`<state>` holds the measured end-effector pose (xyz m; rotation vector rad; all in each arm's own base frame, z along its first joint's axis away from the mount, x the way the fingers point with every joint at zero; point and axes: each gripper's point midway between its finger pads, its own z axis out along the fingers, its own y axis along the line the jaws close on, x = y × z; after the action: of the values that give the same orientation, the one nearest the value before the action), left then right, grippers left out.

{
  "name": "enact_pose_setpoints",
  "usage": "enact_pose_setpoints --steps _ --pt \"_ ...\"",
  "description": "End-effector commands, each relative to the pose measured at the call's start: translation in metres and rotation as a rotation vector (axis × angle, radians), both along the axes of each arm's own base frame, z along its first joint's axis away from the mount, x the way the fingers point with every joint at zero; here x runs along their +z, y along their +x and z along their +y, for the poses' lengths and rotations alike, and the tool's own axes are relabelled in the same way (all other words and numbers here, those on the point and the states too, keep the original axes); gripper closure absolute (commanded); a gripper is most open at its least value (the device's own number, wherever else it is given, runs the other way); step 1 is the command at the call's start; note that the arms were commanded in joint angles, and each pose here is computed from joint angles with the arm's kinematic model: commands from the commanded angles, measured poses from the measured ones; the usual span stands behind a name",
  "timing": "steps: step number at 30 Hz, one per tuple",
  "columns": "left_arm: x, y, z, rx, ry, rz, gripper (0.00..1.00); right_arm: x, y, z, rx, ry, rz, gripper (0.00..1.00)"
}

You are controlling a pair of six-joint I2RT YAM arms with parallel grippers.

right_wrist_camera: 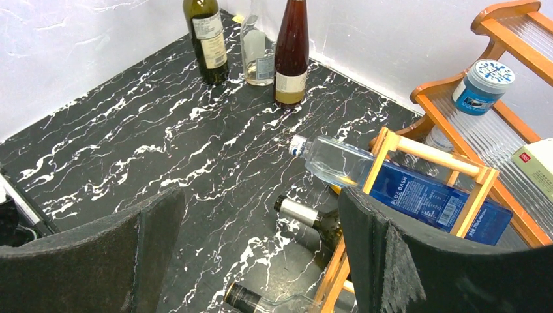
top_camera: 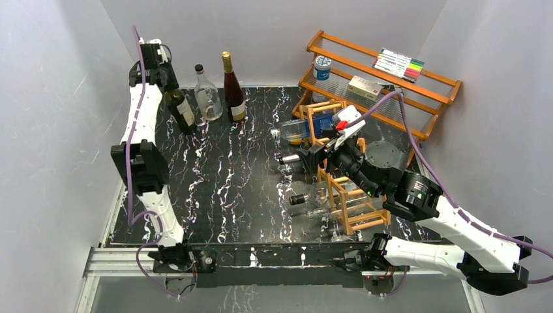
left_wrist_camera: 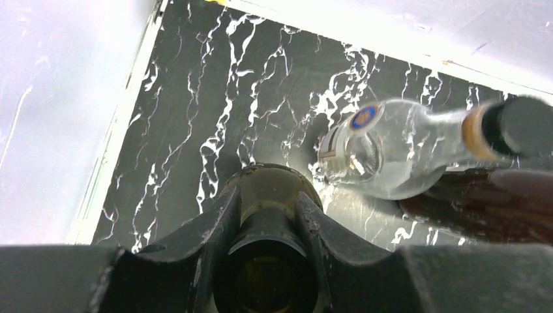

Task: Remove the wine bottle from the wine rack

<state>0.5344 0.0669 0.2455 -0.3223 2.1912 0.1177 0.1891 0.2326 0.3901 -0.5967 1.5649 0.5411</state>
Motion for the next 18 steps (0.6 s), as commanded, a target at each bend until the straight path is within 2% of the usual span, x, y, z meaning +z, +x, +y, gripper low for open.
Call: enact_pose_setpoints --steps 1,12,18 --pt "0.062 0.029 0.0 -0.019 0.019 -0.157 1.0 0.022 0.0 -0.009 -0.025 0.058 -0.027 0.02" --pt "0.045 0.059 0.008 -0.028 0.044 -0.164 1.0 0.017 0.005 0.001 -0.022 0.021 -0.022 0.02" --pt "0.05 0.072 0.004 -0.055 0.045 -0.211 1.0 0.018 0.006 0.005 -0.016 0.012 -0.025 0.02"
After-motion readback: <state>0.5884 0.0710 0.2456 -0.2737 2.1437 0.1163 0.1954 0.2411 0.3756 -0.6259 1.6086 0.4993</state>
